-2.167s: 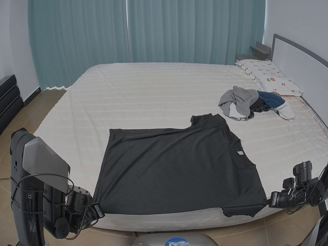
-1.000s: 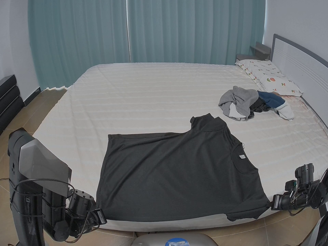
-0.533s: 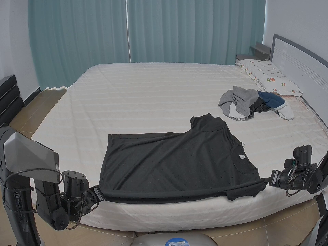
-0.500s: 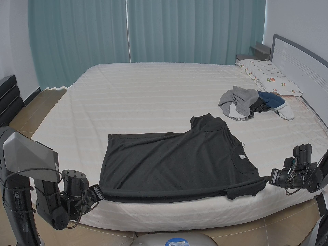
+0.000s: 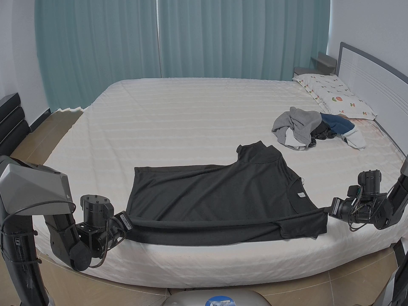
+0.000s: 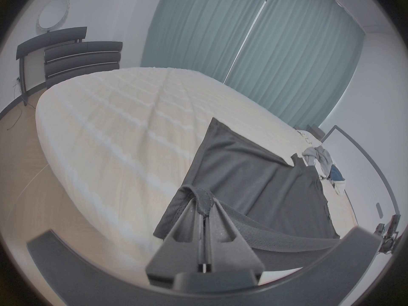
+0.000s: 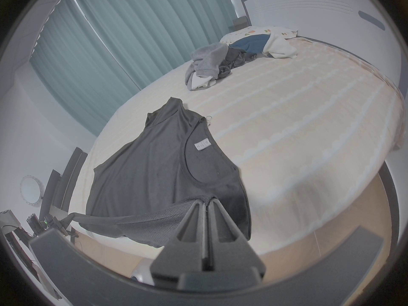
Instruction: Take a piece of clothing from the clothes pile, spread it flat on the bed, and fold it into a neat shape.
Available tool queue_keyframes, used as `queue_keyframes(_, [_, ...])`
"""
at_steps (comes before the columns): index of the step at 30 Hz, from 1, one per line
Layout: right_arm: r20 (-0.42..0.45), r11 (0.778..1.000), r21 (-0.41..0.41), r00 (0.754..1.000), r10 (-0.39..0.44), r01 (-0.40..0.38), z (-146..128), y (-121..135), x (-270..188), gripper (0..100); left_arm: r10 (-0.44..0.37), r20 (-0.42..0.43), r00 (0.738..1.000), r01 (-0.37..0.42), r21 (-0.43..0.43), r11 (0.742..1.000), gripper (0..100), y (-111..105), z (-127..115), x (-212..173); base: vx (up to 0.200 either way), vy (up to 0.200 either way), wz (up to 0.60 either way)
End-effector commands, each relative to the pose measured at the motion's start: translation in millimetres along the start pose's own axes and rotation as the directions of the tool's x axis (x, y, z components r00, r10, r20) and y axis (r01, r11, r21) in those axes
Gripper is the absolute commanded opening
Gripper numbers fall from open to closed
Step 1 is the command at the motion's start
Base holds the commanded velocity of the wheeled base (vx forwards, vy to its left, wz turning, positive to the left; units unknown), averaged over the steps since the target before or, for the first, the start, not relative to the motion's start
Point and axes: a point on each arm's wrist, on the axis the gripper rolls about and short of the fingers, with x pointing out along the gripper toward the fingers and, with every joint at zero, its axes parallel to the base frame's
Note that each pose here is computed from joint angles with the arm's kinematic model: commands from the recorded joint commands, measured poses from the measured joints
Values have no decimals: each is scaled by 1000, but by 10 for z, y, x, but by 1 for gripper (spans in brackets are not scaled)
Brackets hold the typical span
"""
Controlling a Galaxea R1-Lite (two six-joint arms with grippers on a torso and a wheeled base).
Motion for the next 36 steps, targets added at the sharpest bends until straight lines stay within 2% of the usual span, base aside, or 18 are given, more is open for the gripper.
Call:
queue_keyframes(1, [21,1000,-13,1000,21,-21,28,38,96,0,-20,49,999,21,-18,1000,0,-62,152,11,0,0,0])
queue_keyframes(6, [70,999,-11,996,52,-51,38,89,53,0,-28,60,998,29,-21,999,0,-75,218,-120,0,0,0])
queue_keyframes(10, [77,998,-8,995,62,-61,14,111,-11,0,-19,51,998,20,-17,1000,0,-65,236,-185,0,0,0])
queue_keyframes(19, [89,997,-13,993,74,-73,-62,121,-256,0,12,5,1000,-12,-3,1000,0,28,136,-284,0,0,0])
queue_keyframes(27, [86,997,-15,993,79,-78,-20,120,-144,0,-9,13,1000,9,-7,1000,0,-28,166,-196,0,0,0])
queue_keyframes(36, [87,997,-17,993,75,-74,79,132,138,0,-15,23,1000,15,-12,1000,0,-106,167,92,0,0,0])
